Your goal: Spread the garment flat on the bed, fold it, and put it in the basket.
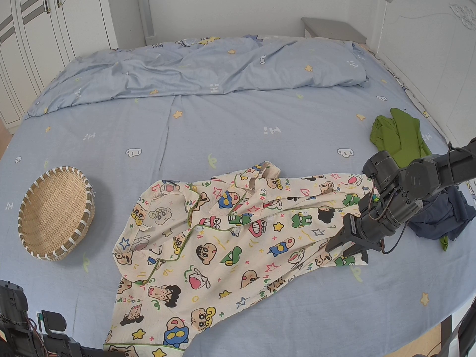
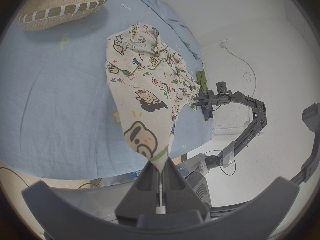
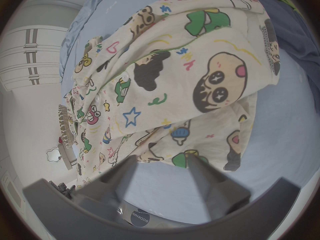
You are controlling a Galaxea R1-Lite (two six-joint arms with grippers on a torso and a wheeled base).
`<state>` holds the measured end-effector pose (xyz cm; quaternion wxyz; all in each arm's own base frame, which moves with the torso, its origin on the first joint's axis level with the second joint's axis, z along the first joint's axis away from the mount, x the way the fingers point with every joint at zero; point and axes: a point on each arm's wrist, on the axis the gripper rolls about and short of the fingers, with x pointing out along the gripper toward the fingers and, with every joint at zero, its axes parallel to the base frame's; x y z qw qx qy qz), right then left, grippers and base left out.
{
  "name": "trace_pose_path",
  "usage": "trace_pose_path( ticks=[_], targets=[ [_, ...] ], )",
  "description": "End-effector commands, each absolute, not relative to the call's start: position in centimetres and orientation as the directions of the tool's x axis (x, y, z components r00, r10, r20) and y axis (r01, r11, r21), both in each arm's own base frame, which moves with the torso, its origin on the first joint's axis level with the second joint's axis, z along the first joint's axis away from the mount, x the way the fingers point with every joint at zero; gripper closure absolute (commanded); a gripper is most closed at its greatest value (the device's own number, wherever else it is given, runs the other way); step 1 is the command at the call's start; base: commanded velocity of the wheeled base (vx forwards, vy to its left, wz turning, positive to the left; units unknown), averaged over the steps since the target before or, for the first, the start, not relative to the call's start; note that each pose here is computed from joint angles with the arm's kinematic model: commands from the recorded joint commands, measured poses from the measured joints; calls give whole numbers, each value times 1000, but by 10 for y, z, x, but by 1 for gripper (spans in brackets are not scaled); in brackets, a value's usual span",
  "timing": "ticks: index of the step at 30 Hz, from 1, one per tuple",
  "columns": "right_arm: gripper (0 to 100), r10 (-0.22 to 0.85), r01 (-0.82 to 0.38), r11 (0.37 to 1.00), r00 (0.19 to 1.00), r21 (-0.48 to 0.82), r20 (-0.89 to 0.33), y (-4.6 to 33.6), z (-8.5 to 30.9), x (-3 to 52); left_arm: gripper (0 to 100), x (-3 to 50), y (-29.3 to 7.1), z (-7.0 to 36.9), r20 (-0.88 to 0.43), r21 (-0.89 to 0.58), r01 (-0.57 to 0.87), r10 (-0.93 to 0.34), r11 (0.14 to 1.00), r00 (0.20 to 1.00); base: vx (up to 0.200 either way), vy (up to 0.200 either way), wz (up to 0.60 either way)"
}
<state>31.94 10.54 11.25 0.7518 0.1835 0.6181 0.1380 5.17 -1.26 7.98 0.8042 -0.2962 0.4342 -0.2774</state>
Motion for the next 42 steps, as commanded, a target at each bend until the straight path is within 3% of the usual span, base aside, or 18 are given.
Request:
trace_pose_path(
  ticks=[1, 13, 21, 33, 34, 42],
  targets=[
    [100, 431, 35, 896, 180, 443, -884, 103, 104, 323, 100, 52, -13, 80, -535, -718, 186, -703, 670, 468, 0, 0, 0],
    [100, 424, 62, 896, 177, 440, -888, 96, 99, 327, 100, 52, -13, 80, -536, -718, 185, -702, 671, 468, 0, 0, 0],
    [100, 477, 27, 868, 231, 496, -848, 85, 138, 295, 100, 52, -13, 80, -536, -719, 185, -704, 670, 467, 0, 0, 0],
    [100, 456, 63, 880, 172, 471, -873, 71, 124, 262, 100, 52, -13, 80, -537, -719, 185, -704, 670, 465, 0, 0, 0],
    [0, 456, 57, 880, 175, 471, -873, 69, 123, 262, 100, 52, -13, 80, -537, -718, 184, -703, 671, 465, 0, 0, 0],
    [0, 469, 42, 870, 236, 491, -851, 71, 133, 282, 100, 52, -13, 80, -536, -718, 186, -703, 671, 467, 0, 0, 0]
  ],
)
